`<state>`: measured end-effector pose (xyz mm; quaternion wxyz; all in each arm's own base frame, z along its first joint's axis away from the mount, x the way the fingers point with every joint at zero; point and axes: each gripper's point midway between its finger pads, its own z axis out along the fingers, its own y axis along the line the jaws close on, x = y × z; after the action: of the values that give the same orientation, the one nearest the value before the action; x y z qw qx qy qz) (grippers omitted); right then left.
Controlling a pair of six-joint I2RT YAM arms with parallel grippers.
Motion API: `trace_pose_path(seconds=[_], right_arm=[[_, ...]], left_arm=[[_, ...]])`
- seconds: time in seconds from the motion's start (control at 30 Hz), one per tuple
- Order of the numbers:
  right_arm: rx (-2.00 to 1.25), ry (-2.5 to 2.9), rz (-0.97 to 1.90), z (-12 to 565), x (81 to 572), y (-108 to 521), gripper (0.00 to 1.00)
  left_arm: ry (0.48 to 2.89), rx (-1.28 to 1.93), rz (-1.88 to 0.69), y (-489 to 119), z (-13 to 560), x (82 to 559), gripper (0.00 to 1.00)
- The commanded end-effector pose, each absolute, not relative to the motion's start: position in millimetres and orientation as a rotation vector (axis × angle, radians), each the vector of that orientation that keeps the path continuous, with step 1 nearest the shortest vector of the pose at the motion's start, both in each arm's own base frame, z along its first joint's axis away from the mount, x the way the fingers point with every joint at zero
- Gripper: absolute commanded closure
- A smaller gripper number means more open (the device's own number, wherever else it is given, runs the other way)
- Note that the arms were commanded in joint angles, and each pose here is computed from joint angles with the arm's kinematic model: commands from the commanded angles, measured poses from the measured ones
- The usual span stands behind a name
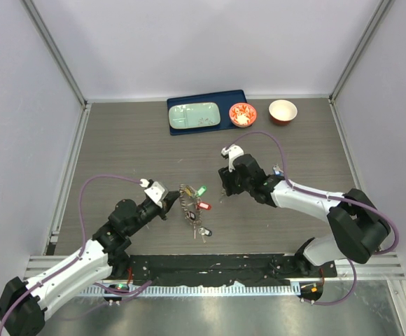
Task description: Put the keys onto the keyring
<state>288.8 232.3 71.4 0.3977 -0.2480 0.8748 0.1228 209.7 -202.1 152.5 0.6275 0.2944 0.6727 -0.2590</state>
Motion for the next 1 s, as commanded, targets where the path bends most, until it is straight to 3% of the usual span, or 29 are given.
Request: trace_pose_path(seconds=[0.0,0.13,0.17,0.3,0.73,0.97], right_arm=[[-0.371,2.154,0.249,94,316,214,0.39],[-0.204,2.169,0.266,96,324,203,0.37],[-0.141,2.170,0.259,97,328,196,0.22],[0.043,2.177,0.233,93,336,164,0.11],[0.423,2.134,0.120,93,375,51,0.19],[0.289,2.144,0.280,97,383,67,0.25]], left_arm=[[1.526,0.646,-0.562,-198,157,214,1.00],[1.523,0.652,-0.574,-200,158,213,1.00],[1.522,0.649,-0.579,-200,158,213,1.00],[1.515,0.651,-0.600,-203,161,211,1.00],[1.488,0.673,-0.619,-207,165,205,1.00],[1.460,0.710,-0.643,-213,164,201,1.00]])
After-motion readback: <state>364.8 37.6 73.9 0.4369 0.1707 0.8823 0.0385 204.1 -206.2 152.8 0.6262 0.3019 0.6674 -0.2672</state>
